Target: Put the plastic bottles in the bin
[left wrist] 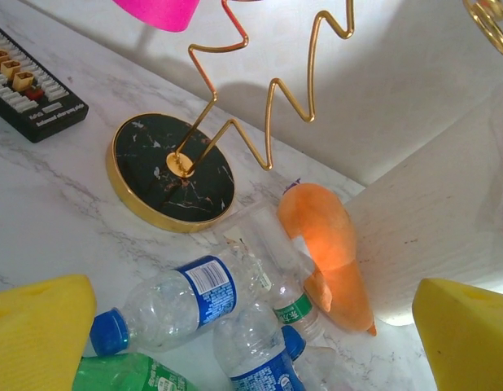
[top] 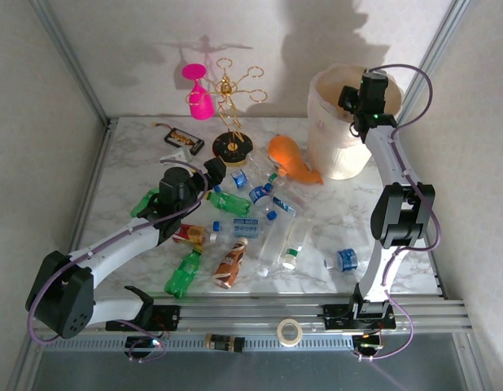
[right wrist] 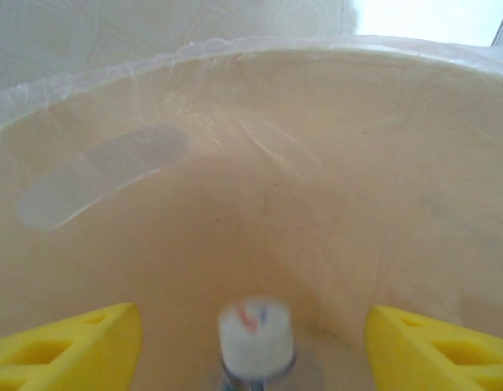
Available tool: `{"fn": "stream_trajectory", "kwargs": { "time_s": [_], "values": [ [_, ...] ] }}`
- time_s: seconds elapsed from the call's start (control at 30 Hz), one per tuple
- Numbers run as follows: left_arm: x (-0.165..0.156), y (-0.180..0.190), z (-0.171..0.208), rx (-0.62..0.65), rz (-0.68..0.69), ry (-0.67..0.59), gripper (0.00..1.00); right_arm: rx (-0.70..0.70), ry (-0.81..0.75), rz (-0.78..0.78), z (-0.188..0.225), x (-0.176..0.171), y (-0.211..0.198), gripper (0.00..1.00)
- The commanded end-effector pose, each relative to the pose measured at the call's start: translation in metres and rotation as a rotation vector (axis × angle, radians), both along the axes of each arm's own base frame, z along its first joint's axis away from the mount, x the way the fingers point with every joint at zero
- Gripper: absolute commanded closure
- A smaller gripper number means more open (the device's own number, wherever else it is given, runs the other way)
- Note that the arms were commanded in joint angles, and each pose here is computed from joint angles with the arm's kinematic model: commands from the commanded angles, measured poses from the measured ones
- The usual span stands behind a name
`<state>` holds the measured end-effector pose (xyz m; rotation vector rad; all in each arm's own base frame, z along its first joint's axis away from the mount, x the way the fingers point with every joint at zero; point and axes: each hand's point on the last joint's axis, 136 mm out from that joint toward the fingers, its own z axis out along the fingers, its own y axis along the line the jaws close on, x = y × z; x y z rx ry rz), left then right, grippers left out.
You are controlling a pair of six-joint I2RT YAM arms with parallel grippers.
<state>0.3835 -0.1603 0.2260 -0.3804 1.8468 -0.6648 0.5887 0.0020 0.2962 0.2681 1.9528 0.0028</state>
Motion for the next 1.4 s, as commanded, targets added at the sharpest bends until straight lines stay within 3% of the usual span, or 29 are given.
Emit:
{"fn": "stream_trajectory", "kwargs": {
  "time_s": [0.0, 0.17, 0.57, 0.87, 1.13, 1.37],
  "values": [
    [0.002, 0.008, 0.015, -0.022, 0.037, -0.021, 0.00, 0.002, -0.049, 0.015, 0.019, -0.001, 0.001, 0.21],
    [0.001, 0.009, 0.011, -0.020, 0.042, -0.016, 0.00, -0.006, -0.083, 0.024, 0.038, -0.007, 0.002, 0.02],
    [0.003, 0.012, 0.010, 0.003, 0.056, -0.016, 0.01, -0.009, -0.215, 0.099, 0.117, -0.044, 0.027, 0.01],
    [0.003, 0.017, 0.014, 0.059, 0.069, -0.021, 0.00, -0.015, -0.306, 0.274, 0.155, -0.105, 0.097, 0.01],
    [-0.004, 0.030, 0.019, 0.121, 0.103, -0.020, 0.00, 0.077, -0.283, 0.541, 0.131, -0.169, 0.174, 0.01],
    [-0.022, 0.058, 0.015, 0.164, 0.140, 0.042, 0.00, 0.122, -0.153, 0.683, 0.068, -0.220, 0.229, 0.01]
  ]
}}
